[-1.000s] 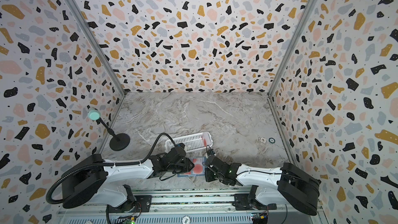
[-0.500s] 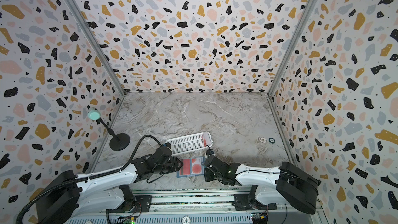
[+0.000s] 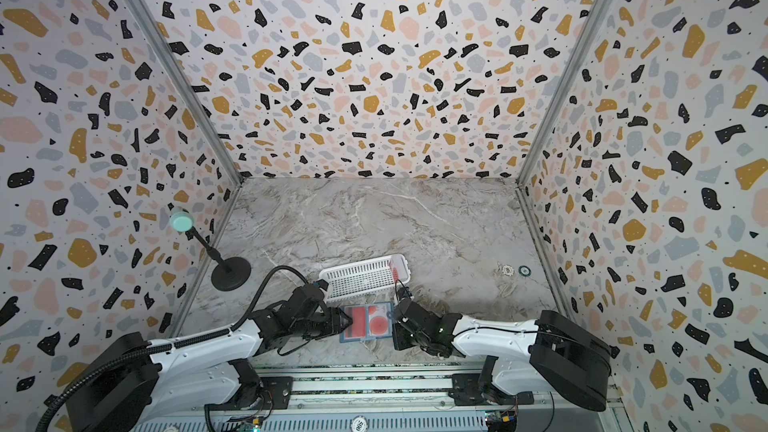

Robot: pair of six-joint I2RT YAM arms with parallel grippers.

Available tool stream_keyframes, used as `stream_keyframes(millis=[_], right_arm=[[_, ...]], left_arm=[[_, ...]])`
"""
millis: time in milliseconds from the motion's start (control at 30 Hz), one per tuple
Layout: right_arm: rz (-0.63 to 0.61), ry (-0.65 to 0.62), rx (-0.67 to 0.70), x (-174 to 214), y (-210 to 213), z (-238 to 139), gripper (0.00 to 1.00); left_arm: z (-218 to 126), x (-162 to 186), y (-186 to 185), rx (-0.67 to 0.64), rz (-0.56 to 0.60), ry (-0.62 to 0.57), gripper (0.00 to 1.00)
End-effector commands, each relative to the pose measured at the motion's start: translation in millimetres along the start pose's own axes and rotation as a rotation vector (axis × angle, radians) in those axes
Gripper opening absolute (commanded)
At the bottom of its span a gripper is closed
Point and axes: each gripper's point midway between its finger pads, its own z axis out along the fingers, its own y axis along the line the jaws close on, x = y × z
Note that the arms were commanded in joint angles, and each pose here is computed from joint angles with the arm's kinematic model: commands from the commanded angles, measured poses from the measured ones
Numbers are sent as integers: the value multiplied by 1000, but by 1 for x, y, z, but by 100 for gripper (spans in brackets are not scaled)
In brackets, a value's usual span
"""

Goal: Put the credit cards into the card holder

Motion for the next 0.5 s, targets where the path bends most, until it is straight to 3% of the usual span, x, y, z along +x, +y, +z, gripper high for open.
stream_keyframes(millis=[0,467], right_arm=[[-5,40,46,10,-9,2,7],[-9,34,46,8,-8,2,6]], left_arm=[[-1,4,-7,43,21,29,54],[-25,-18,-54,151,55,-21,50]])
